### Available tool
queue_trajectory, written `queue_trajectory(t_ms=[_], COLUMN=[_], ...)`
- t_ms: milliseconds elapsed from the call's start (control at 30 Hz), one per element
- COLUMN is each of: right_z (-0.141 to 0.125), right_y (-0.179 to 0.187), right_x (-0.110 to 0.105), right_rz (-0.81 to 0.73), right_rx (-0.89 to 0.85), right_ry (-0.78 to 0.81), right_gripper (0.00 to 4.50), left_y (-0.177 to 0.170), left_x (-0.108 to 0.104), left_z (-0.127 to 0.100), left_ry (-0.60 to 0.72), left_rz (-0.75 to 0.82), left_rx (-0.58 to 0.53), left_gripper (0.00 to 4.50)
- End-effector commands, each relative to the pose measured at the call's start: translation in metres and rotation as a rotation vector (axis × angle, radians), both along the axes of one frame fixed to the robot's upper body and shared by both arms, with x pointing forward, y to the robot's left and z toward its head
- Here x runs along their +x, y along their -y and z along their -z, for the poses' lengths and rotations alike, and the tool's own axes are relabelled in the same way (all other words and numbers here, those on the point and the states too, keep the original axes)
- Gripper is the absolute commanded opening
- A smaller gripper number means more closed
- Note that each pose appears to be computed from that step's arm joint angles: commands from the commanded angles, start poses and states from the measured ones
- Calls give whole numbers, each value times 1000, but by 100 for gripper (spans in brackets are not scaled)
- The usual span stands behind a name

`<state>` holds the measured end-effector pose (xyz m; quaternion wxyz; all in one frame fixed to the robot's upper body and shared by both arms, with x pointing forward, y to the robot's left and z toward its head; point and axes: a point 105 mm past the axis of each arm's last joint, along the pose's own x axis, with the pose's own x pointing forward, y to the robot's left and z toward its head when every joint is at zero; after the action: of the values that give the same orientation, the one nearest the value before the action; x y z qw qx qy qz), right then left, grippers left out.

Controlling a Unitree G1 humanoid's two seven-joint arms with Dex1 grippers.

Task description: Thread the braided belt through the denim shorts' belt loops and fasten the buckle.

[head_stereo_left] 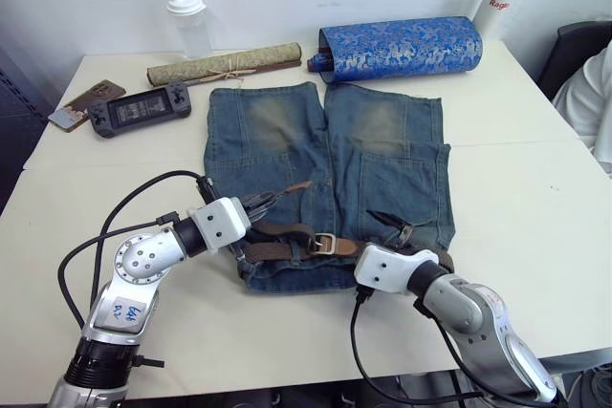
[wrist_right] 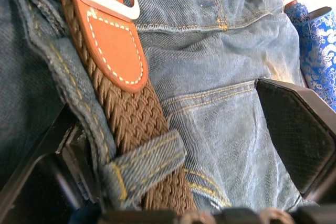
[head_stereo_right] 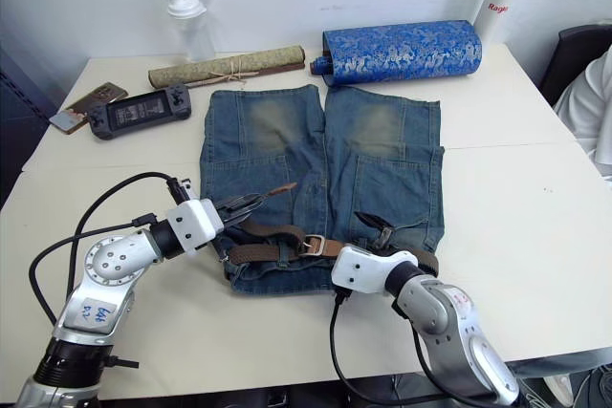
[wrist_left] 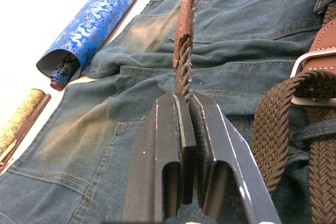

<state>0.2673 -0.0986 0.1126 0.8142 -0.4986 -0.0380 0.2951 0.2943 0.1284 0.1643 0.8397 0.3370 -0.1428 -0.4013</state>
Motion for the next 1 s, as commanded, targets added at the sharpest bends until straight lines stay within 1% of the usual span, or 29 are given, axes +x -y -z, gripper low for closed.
queue_trajectory(t_ms=[33,200,233,300,333,367,467,533,567,667,800,1000], right_z=[-4,-10,-12,-15,-15,-15,-15,-15,-16,-20,-25,-28], right_y=[-12,-18,-18,-19,-19,-19,-19,-18,-18,-19,-25,-34], right_x=[-6,-9,-9,-8,-8,-8,-8,-7,-7,-5,-3,3], right_rz=[-65,-99,-101,-99,-99,-98,-97,-95,-94,-101,-148,-189], right_rx=[-10,-8,-5,5,5,7,8,10,10,-1,-53,-64], right_ry=[31,62,75,88,89,89,89,88,91,112,149,175], right_gripper=[441,441,419,363,302,268,125,22,1,1,1,1], left_y=[2,3,3,3,3,4,4,4,4,4,5,8], left_x=[-2,-2,-2,-2,-2,-2,-2,-2,-2,-2,-4,-10], left_z=[-8,-5,-5,-4,-4,-4,-3,-3,-2,-1,3,16], left_ry=[39,31,30,29,28,27,23,23,22,16,11,-29], left_rz=[6,6,6,6,6,6,6,7,8,15,35,86], left_rx=[-10,-6,-6,-4,-2,-1,3,6,8,22,54,148], left_gripper=[0,0,0,0,0,0,0,0,0,0,0,0])
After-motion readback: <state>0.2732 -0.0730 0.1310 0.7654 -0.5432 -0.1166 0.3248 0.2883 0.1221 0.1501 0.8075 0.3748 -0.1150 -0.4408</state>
